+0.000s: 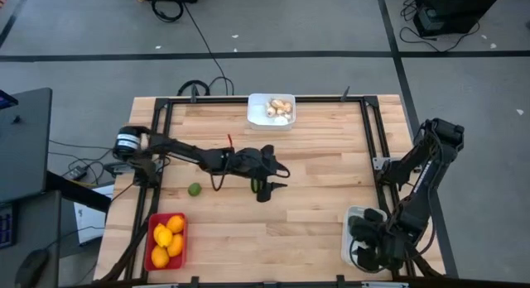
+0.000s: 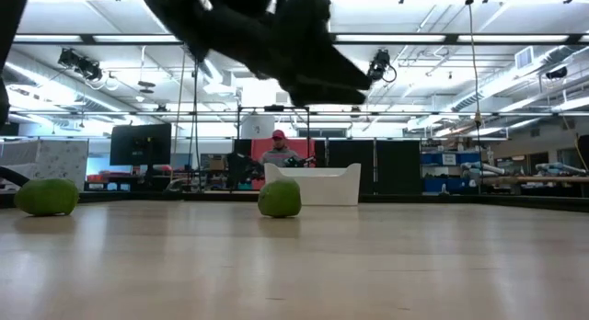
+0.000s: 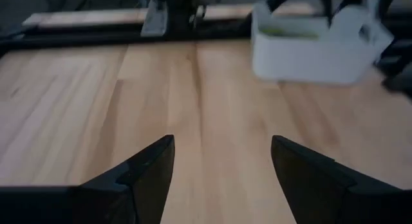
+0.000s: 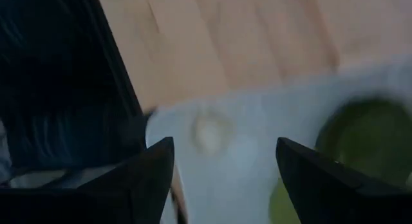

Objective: Sort produce into baskets
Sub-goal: Put the lime into the bottom white bin

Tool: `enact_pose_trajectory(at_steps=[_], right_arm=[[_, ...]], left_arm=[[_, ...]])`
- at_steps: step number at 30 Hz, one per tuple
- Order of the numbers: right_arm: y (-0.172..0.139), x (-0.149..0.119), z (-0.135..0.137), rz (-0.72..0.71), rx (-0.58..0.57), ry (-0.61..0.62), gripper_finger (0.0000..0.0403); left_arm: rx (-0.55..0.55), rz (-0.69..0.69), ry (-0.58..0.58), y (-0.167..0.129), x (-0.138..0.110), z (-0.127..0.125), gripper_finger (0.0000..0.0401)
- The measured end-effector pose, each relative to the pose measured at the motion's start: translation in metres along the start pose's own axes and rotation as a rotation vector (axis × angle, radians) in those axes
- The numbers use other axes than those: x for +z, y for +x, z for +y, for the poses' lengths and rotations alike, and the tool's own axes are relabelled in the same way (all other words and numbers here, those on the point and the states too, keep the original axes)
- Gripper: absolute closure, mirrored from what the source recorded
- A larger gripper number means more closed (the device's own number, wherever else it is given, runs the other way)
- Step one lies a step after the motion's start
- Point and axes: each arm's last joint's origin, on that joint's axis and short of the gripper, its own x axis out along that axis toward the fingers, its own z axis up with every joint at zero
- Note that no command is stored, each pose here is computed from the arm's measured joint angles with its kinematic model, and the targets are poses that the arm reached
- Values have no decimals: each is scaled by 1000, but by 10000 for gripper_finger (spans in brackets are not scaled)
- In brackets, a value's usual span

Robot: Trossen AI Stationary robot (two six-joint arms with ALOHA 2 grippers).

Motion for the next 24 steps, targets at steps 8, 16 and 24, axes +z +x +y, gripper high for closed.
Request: enact_pose_trajectory(at_steps=[8, 16, 24], right_arm=[[-23, 28, -7, -366, -22, -254, 129], [-29, 57, -16, -493, -156, -456, 128], [-27, 78, -24, -493, -243, -535, 128]], left_arm=[[25, 290, -74, -22, -14, -15, 138], [192, 450, -204, -28, -31, -18, 137], [220, 531, -250, -19, -48, -20, 137]])
